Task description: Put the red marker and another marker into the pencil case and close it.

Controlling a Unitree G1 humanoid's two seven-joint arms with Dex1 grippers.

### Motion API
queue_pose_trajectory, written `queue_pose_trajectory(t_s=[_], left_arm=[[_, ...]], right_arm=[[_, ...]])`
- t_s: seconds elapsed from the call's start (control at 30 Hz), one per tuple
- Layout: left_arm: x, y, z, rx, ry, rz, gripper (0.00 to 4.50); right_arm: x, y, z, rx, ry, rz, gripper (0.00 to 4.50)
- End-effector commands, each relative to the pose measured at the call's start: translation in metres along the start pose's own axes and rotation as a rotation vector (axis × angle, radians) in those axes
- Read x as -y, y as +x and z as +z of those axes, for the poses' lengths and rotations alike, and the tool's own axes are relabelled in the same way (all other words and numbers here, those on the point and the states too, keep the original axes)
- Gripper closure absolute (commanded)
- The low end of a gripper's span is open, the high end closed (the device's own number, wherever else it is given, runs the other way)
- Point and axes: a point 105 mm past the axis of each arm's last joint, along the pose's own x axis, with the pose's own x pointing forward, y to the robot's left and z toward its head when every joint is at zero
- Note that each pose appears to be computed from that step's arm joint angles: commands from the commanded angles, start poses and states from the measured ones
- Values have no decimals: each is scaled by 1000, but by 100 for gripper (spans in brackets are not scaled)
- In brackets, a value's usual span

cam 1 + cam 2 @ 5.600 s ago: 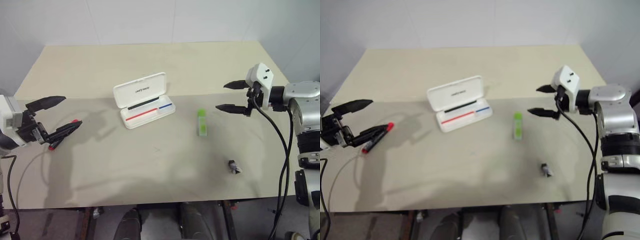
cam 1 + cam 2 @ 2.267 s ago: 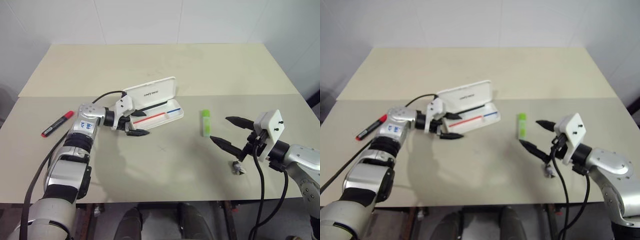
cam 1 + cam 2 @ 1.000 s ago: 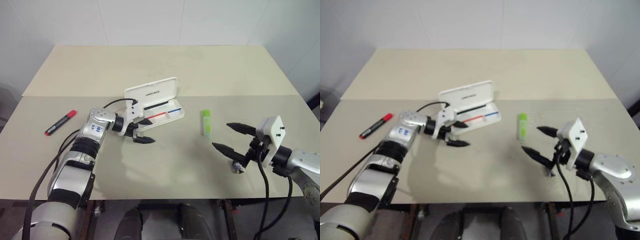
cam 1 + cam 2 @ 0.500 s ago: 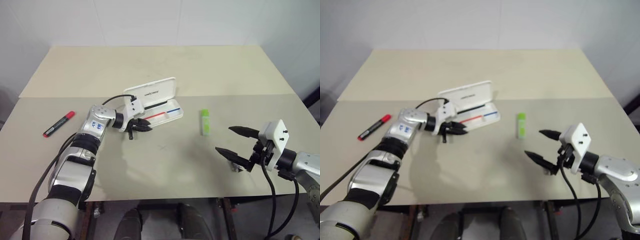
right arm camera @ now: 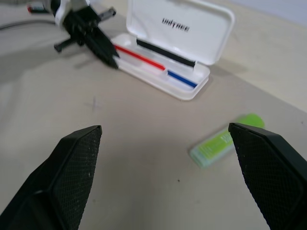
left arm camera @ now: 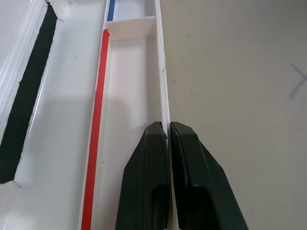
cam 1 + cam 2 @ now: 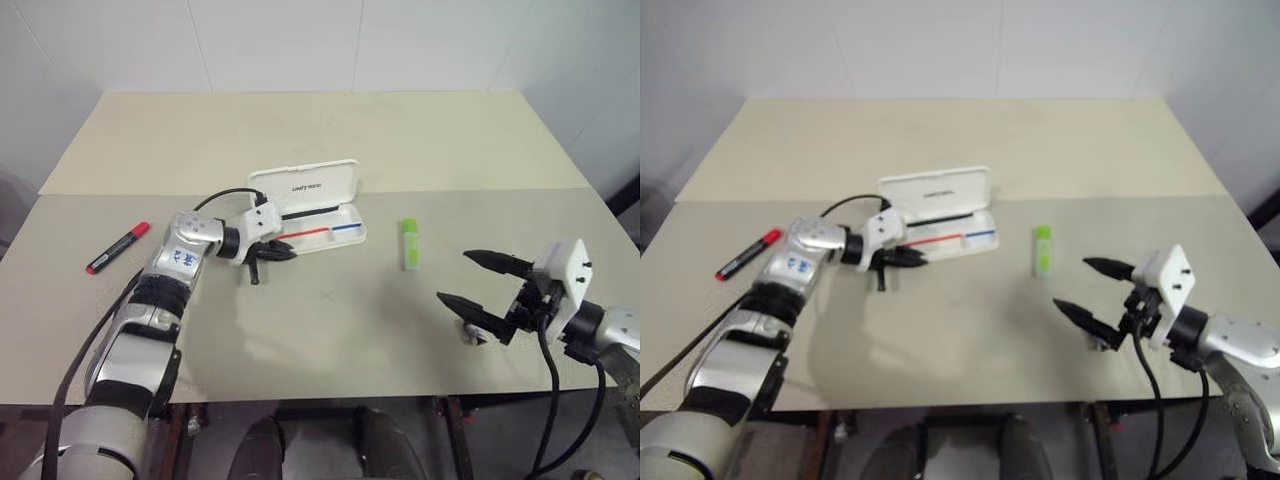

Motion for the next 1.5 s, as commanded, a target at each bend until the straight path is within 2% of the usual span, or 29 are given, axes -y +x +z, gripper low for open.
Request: queue_pose_trajectory(t_s=[0.03, 0.2, 0.33, 0.43, 0.77, 1.07, 1.33, 1.5], left_arm=[[10, -2, 7, -11, 44, -12, 448], [29, -1, 12, -20, 106, -30, 448], [45, 1, 20, -4, 154, -50, 448], [55, 1, 21, -9, 179, -70, 448], [101, 0, 29, 65, 255, -142, 448], [117, -8, 18, 38, 325, -113, 448], [116, -12, 27, 110, 220, 7, 448], [134, -14, 17, 104, 185, -77, 448]], right_arm=[[-8, -7, 11, 69, -22, 47, 0], [-23, -10, 8, 81, 3, 127, 0], [-35, -17, -11, 16, 12, 207, 0], [-34, -20, -21, -13, 18, 202, 0], [-29, -18, -23, -12, 10, 179, 0], [-23, -17, -24, -21, 1, 167, 0], [-19, -11, -26, -28, -1, 164, 0], [-17, -6, -26, -28, -4, 167, 0]])
